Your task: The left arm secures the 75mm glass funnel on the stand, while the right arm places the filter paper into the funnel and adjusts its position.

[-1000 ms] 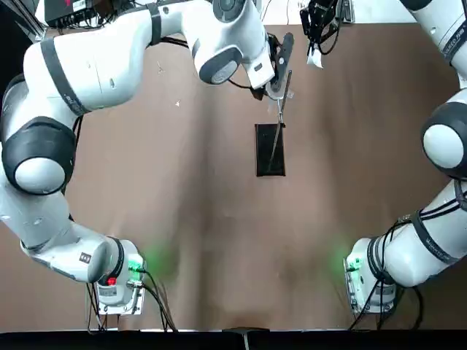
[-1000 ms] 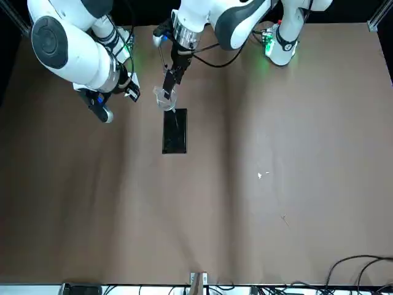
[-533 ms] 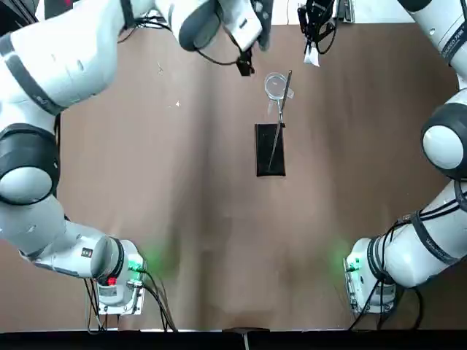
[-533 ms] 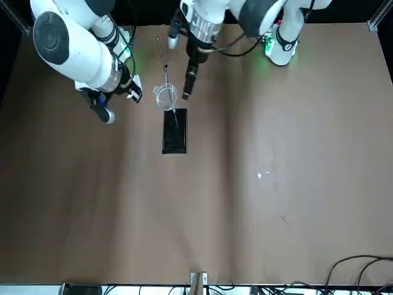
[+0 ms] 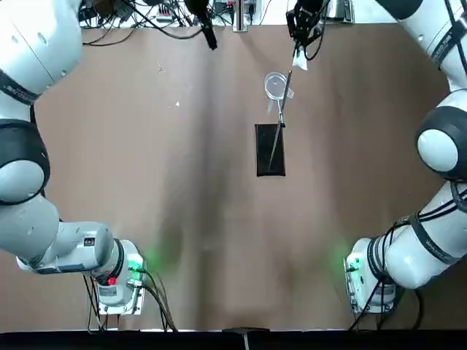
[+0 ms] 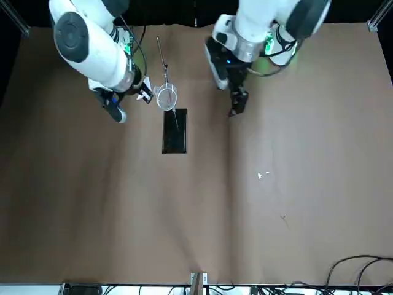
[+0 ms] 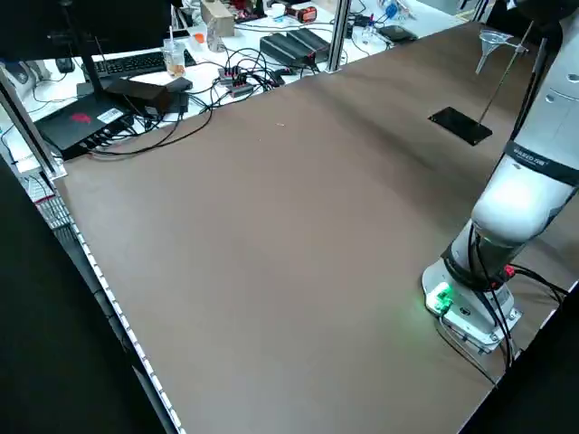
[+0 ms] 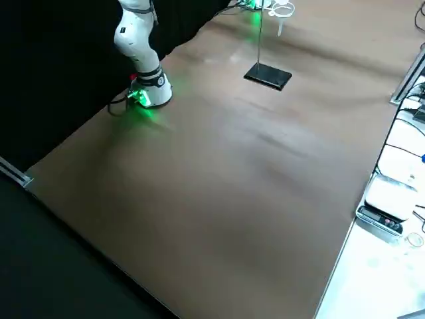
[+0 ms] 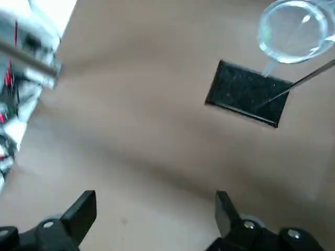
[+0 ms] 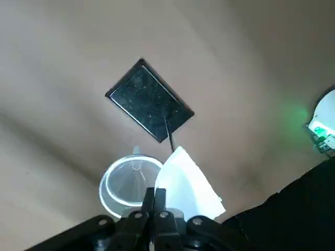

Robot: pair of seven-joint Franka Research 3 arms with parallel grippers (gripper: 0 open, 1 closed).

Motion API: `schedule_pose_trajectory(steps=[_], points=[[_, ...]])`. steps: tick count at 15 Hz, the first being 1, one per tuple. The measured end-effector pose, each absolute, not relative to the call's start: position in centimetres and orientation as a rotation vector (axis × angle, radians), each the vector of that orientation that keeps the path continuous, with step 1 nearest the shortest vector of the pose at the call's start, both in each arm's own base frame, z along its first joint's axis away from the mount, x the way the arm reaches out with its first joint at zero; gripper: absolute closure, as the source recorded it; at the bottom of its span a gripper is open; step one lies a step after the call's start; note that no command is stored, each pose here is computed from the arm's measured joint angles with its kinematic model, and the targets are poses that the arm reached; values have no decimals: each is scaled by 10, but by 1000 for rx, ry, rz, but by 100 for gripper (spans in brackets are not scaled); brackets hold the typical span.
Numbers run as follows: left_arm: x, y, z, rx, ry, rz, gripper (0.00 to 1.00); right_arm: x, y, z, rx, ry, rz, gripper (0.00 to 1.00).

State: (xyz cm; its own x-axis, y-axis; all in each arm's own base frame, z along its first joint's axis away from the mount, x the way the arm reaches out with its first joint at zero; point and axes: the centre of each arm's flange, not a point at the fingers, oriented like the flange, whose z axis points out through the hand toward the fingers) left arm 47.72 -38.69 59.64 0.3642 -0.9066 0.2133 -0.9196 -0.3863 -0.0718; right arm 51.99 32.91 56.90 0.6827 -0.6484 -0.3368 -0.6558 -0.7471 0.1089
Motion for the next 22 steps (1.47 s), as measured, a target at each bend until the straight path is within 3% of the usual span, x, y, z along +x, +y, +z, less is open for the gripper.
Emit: schedule_pose_trajectory(steps=[10, 13, 17, 22], points=[[529, -229, 582, 3027, -773, -188, 0, 517, 376, 521, -2922, 1088, 566, 96], [534, -192, 584, 3104, -440, -289, 0, 516, 380, 514, -2931, 1090, 574, 90], [537, -162, 589, 3189, -147, -327, 0, 516, 383, 509, -2938, 1088, 583, 85], [541, -136, 591, 3343, -89, -304, 0, 506, 398, 511, -2953, 1048, 574, 83]])
